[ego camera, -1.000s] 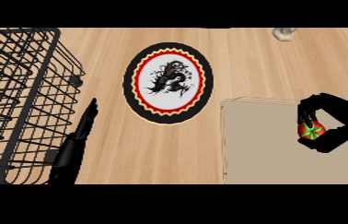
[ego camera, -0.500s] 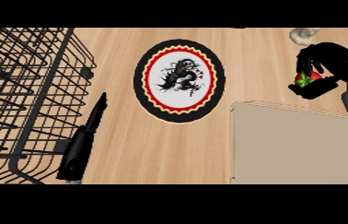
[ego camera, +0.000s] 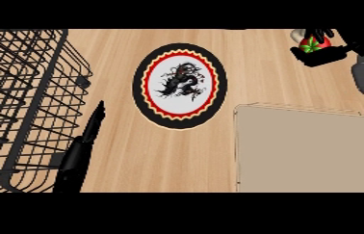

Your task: Pick the tomato from the tray and place it in the plate

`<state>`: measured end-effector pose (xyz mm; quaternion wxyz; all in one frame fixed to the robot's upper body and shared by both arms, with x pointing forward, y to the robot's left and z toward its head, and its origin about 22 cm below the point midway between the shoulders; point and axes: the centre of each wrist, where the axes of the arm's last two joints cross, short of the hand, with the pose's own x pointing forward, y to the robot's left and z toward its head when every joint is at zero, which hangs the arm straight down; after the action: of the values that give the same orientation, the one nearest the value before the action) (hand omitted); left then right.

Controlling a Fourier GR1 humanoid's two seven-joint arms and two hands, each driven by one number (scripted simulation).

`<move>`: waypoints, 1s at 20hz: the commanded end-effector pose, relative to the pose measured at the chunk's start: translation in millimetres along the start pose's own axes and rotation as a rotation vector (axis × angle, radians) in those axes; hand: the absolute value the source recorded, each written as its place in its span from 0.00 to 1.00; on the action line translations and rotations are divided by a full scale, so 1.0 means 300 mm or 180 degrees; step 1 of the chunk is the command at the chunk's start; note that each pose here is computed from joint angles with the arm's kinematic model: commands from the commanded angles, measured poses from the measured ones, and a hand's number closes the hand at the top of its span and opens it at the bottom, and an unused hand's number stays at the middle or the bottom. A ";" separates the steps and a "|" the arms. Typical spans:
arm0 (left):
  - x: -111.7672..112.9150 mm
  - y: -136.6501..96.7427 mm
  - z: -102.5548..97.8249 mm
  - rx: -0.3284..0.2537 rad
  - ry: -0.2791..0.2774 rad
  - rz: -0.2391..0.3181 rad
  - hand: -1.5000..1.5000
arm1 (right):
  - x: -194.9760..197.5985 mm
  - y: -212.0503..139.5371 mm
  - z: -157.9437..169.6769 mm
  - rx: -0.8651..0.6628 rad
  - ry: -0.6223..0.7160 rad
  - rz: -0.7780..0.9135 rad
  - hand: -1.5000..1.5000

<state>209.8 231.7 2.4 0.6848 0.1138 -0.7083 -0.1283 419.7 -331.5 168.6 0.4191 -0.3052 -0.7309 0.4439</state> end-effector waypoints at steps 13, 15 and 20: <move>-0.078 0.279 0.007 0.0368 0.0197 -0.0472 0.50 | 0.414 0.127 -0.321 0.0308 -0.1231 -0.0893 1.00; -0.093 0.253 0.032 0.0373 0.0158 -0.0453 0.50 | 0.441 0.093 -0.351 0.0345 -0.1170 -0.0998 1.00; -0.062 0.228 0.018 0.0358 0.0164 -0.0445 0.50 | 0.629 0.239 -0.410 0.0641 -0.1079 -0.1028 1.00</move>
<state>195.5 245.5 -2.3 0.6955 0.1265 -0.6992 -0.1068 451.7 -148.8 203.4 0.3694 -0.0756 -0.7979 0.4703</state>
